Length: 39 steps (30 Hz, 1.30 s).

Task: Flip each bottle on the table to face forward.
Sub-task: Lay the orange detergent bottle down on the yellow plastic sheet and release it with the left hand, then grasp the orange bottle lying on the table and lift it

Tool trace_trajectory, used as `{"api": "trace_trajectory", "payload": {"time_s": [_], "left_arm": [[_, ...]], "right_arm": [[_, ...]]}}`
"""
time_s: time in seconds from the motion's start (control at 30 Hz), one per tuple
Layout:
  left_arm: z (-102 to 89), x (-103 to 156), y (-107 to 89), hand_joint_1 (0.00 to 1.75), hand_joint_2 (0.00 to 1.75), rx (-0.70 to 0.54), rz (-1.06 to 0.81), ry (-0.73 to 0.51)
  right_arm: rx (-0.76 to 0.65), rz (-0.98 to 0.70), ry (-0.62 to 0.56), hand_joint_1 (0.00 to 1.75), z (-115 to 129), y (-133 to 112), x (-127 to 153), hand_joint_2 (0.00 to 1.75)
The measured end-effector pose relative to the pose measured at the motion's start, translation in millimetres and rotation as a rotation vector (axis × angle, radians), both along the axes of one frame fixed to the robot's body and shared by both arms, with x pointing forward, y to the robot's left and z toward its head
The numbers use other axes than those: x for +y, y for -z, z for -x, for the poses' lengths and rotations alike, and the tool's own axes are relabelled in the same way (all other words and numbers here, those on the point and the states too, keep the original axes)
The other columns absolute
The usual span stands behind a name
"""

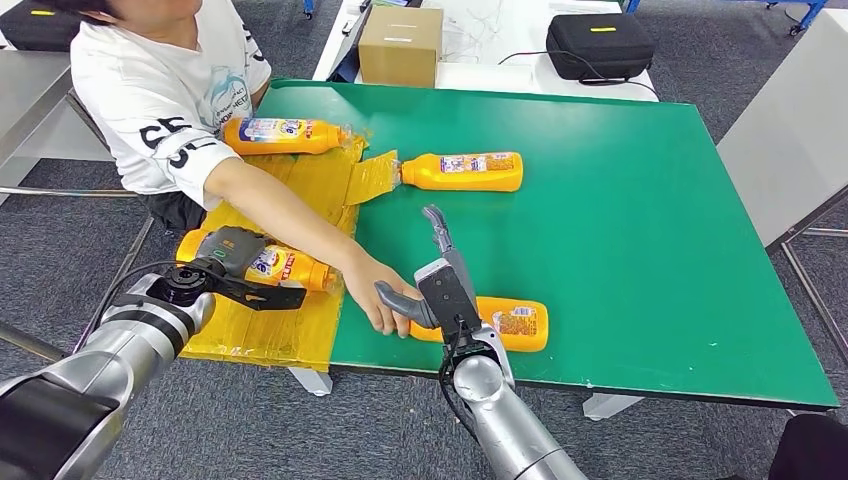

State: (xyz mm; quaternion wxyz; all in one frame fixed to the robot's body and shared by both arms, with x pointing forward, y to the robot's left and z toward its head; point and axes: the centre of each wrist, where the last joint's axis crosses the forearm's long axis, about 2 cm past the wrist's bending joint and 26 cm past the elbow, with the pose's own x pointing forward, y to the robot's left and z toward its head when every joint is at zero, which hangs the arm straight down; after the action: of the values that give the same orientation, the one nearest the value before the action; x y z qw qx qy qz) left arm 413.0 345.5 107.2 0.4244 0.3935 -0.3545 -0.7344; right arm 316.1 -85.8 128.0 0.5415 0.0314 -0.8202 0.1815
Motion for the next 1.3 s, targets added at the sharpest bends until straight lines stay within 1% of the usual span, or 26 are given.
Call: {"api": "trace_trajectory", "payload": {"time_s": [0.1, 0.13, 0.33, 0.47, 0.53, 0.6, 0.63, 0.77, 0.83, 0.97, 1.07, 1.2, 1.3], "left_arm": [[-0.1, 0, 0.0, 0.23, 1.75, 0.001, -0.005, 0.003], [0.0, 0, 0.1, 0.00, 1.75, 0.002, -0.008, 0.006], [-0.2, -2, 0.4, 0.00, 1.75, 0.026, 0.017, 0.049], [-0.2, 0, -0.2, 0.00, 1.75, 0.041, 0.145, 0.081], [2.2, 3, 2.2, 0.00, 1.75, 0.040, 0.251, 0.098], [7.8, 7, 8.6, 0.00, 1.75, 0.025, 0.364, 0.112], [11.6, 8, 12.9, 0.00, 1.75, 0.013, 0.415, 0.116], [27.8, 13, 29.7, 0.00, 1.75, -0.060, 0.626, 0.107], [36.4, 16, 37.7, 0.00, 1.75, -0.108, 0.767, 0.072], [52.6, 13, 50.0, 0.00, 1.75, -0.202, 1.050, -0.039], [63.5, 6, 56.2, 0.00, 1.75, -0.229, 1.222, -0.097], [70.8, -7, 56.5, 0.00, 1.75, -0.234, 1.368, -0.101], [72.0, -14, 53.2, 0.00, 1.75, -0.242, 1.424, -0.085]], "right_arm": [[0.000, 0.000, 0.000, 0.00, 0, 0, 0, 1.75], [0.001, 0.000, -0.001, 0.00, 0, 0, 0, 1.75], [0.003, 0.001, -0.006, 0.00, 0, 0, -1, 1.75], [0.004, 0.008, -0.001, 0.00, -1, 2, -4, 1.75], [0.006, 0.016, 0.002, 0.00, -1, 3, -6, 0.87], [0.008, 0.031, 0.009, 0.00, -2, 5, -8, 0.00], [0.010, 0.041, 0.014, 0.00, -2, 5, -9, 0.00], [0.017, 0.104, 0.037, 0.00, -4, 10, -16, 1.75], [0.028, 0.144, 0.052, 0.00, -6, 13, -19, 1.75], [0.056, 0.223, 0.078, 0.00, -8, 22, -28, 1.75], [0.078, 0.297, 0.091, 0.00, -9, 30, -35, 1.75], [0.108, 0.400, 0.106, 0.00, -9, 41, -46, 1.75], [0.128, 0.447, 0.115, 0.00, -8, 47, -54, 1.75]]}}
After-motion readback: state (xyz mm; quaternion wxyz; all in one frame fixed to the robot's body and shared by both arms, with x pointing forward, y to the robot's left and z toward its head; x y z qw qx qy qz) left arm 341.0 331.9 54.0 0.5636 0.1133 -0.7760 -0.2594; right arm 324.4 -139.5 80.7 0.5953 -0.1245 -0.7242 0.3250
